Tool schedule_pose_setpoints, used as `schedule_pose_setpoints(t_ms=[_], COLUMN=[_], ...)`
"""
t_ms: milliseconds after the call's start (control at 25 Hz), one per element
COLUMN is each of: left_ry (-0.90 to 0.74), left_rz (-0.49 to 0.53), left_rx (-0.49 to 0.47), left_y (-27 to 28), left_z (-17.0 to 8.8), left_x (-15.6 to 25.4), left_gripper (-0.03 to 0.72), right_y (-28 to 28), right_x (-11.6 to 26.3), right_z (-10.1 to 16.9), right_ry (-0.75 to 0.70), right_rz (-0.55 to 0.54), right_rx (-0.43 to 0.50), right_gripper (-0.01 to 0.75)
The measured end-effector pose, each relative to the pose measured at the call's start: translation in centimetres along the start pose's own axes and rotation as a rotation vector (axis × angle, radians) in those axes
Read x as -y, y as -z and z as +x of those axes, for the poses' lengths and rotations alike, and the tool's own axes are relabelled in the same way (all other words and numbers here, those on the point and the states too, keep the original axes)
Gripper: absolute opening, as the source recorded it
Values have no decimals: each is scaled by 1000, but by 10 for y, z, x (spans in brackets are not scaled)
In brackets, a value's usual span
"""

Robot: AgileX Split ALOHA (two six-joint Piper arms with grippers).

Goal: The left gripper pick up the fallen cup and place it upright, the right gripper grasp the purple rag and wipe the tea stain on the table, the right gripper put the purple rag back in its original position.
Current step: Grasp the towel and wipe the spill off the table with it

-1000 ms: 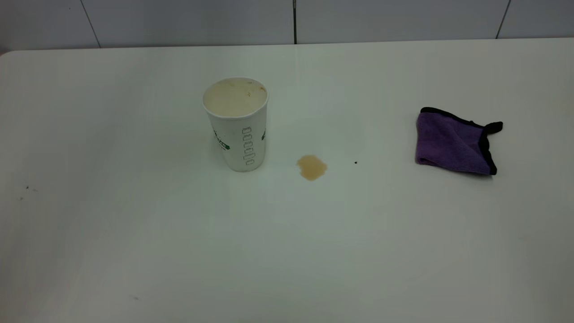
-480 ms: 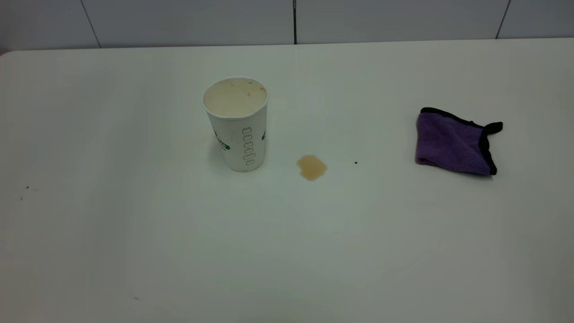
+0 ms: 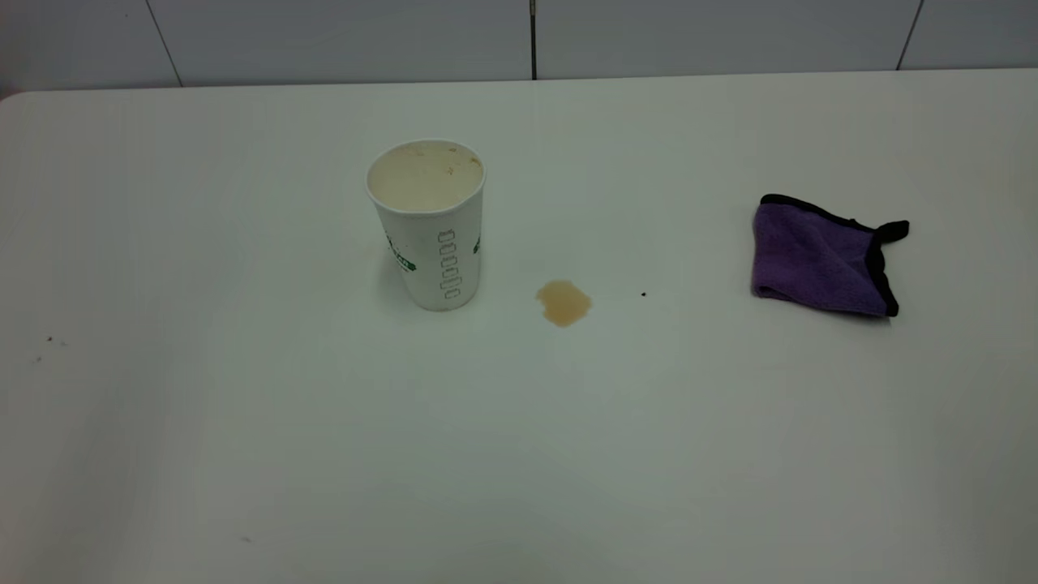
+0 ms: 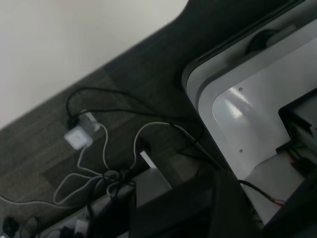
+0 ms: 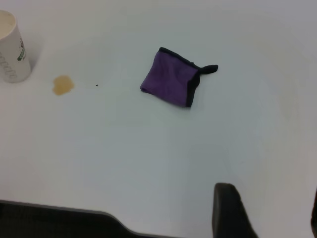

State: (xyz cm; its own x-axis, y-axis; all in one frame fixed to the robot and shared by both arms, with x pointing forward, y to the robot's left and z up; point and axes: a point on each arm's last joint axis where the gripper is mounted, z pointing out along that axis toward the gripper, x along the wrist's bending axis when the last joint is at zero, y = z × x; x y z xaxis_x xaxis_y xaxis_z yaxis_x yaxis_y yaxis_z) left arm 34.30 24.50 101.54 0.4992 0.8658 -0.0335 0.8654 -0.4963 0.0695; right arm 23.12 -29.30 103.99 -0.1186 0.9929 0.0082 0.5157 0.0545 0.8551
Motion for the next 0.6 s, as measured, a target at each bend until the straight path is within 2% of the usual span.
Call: schedule_pose_setpoints(t_ms=[160, 360, 600], left_ry=[7, 0, 21], left_rz=[-44, -167, -379], left_rx=[-12, -29, -46], left_y=[-9, 4, 20], left_z=[0, 0, -1], left_x=[21, 39, 69], left_gripper=[448, 448, 448], right_y=[0, 0, 0], right_x=[0, 0, 0], right_z=[0, 0, 0], right_ry=[0, 0, 0], right_rz=[0, 0, 0], right_rx=[0, 0, 0], right_gripper=[428, 428, 428])
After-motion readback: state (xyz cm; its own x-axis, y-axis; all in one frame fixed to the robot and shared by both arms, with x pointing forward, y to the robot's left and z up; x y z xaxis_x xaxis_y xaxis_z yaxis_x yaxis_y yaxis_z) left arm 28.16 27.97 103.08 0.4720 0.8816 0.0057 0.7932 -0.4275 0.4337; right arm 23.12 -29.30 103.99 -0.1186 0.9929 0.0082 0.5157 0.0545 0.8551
